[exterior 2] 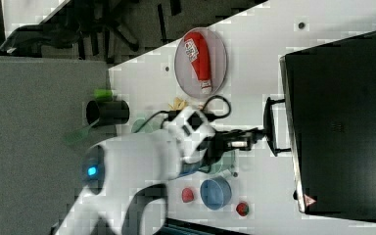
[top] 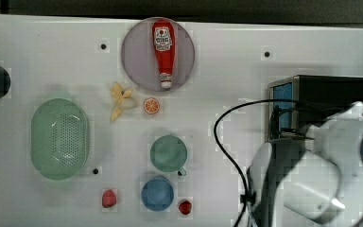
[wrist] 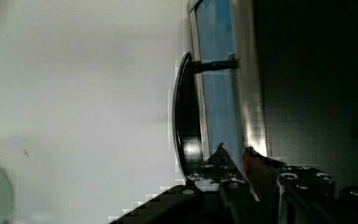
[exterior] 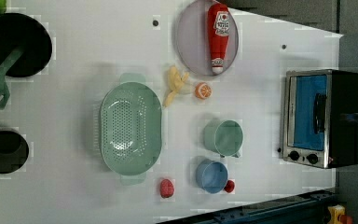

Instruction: Flap open oven.

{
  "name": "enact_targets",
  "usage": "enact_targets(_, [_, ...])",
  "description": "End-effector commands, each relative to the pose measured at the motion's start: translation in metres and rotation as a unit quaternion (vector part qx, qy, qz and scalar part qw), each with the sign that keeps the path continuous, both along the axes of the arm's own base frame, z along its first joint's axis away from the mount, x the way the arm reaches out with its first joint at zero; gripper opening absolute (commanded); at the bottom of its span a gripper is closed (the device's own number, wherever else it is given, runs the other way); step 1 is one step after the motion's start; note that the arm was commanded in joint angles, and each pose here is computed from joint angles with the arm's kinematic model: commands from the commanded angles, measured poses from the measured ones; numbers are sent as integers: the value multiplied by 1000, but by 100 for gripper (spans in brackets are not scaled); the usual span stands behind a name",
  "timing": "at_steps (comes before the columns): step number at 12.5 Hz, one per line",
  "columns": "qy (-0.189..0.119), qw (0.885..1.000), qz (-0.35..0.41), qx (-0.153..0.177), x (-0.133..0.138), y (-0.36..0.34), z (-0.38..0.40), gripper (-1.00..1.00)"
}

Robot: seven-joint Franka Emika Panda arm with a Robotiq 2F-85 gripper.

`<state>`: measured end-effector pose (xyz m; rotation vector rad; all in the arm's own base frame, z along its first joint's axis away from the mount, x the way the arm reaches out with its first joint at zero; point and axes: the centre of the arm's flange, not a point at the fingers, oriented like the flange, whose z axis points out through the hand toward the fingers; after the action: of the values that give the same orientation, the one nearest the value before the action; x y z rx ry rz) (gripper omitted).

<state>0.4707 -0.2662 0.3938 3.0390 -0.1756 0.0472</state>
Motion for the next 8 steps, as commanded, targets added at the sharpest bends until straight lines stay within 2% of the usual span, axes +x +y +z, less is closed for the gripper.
enact_targets(1, [-11, 999, 40, -16, 1, 3, -21, -65])
enact_targets(3, [-19, 998, 44, -28, 1, 3, -40, -65])
enact_targets(8, [9, 999, 45, -28, 1, 4, -74, -65])
